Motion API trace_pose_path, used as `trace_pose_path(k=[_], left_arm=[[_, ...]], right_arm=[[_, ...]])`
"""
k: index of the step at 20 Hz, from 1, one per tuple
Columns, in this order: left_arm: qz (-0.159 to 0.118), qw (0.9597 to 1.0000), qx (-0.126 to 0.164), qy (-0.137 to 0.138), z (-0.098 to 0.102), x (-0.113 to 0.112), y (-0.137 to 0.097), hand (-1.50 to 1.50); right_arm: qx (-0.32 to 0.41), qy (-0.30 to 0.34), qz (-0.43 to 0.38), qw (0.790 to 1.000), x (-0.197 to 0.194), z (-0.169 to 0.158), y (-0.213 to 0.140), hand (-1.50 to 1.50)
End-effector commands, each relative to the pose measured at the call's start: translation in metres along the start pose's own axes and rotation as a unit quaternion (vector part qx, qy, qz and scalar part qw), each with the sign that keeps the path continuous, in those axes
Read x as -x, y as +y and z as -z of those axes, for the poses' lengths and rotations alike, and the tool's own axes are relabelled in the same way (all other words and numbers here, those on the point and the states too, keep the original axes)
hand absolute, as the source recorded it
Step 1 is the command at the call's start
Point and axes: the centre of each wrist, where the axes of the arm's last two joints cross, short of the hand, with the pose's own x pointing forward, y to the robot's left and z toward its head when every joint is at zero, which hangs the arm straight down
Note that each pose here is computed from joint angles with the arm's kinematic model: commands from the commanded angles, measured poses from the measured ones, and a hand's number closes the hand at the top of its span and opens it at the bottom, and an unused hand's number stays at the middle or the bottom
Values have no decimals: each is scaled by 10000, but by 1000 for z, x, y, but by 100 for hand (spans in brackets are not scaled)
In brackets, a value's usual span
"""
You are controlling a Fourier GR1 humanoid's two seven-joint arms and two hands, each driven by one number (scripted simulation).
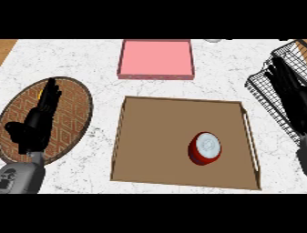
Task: Pick the can from the tray and place it in the tiered basket
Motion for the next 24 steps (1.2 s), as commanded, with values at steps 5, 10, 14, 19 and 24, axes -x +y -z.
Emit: trace_pose_path(k=[5, 10, 14, 19, 24], left_arm=[[1179, 9927, -243, -33, -3, -24, 36, 0], [1095, 9933, -141, 333, -9, -7, 35, 0], [1186, 9921, -108, 384, -9, -16, 34, 0], [1160, 9927, -125, 318, 1, -12, 18, 0], [1150, 9929, -17, 305, 4, -31, 14, 0]], right_arm=[[-430, 86, 1252, 9912, -14, -5, 61, 150], [1999, 1636, -481, 9649, 38, -53, 21, -150], [2060, 1380, -422, 9678, -8, -90, 42, -150], [797, 1681, -1607, 9693, -67, -88, 27, -150], [-429, 2325, -2741, 9322, -101, -86, 27, -150]])
